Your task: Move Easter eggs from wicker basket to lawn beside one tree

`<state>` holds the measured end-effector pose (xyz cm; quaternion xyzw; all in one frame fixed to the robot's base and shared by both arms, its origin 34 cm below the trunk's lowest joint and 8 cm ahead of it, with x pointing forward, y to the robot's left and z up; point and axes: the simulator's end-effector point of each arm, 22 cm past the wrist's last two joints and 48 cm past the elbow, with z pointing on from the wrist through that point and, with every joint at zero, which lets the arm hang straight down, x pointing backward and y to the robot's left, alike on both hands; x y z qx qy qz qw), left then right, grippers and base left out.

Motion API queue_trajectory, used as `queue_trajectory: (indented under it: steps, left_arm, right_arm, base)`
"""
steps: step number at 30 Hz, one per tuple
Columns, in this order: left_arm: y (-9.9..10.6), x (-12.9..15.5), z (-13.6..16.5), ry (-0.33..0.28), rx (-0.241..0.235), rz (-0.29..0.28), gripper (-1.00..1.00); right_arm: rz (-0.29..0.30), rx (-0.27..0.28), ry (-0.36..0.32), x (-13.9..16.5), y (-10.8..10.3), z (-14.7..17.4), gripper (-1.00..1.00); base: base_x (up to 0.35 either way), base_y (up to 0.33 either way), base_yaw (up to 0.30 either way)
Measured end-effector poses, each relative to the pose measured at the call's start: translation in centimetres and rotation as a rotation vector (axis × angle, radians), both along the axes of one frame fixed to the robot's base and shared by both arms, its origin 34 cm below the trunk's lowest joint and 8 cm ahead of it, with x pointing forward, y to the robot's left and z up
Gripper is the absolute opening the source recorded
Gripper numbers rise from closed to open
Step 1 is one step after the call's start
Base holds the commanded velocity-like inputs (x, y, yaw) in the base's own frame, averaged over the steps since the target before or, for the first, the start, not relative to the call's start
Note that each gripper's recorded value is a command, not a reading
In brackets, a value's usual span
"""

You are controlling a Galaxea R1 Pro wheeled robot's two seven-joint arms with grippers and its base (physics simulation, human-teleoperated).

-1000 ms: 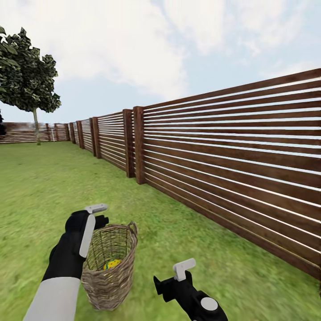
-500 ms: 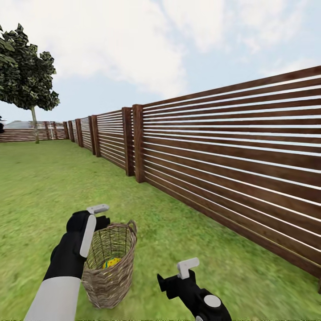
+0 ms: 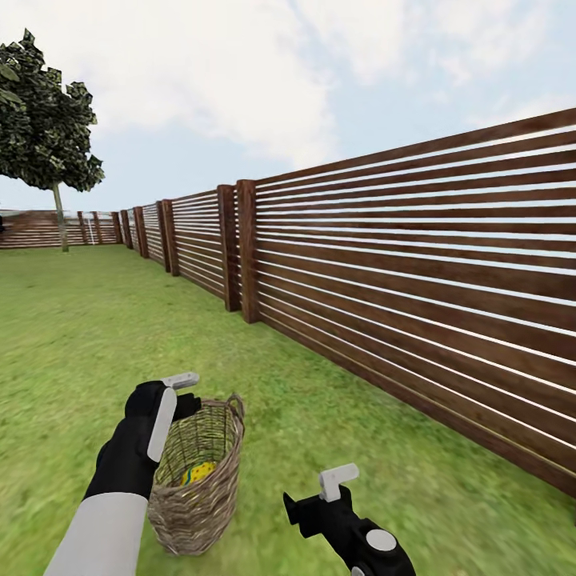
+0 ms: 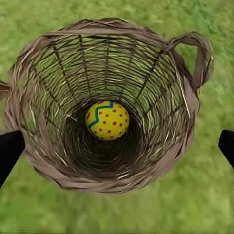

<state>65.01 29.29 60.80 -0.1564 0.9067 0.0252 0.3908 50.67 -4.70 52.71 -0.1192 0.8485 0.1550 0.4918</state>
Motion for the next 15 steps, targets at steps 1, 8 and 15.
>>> queue_trajectory:
  steps: [1, 8, 15]
  left_arm:
    - [0.0, 0.0, -0.1, 0.002, 0.000, 0.000, 1.00]
    - [0.1, 0.1, -0.7, 0.013, 0.000, 0.000, 1.00]
    - [0.1, 0.2, -1.5, 0.027, 0.001, 0.000, 1.00]
  right_arm:
    - [0.000, 0.000, 0.002, 0.0, 0.0, -0.1, 1.00]
    - [0.000, -0.004, 0.023, -0.1, 0.0, -1.0, 1.00]
    - [0.000, -0.005, 0.035, -0.1, 0.0, -1.5, 1.00]
  base:
    - [0.043, 0.000, 0.000]
    - [0.125, 0.000, 0.000]
    - [0.121, 0.000, 0.000]
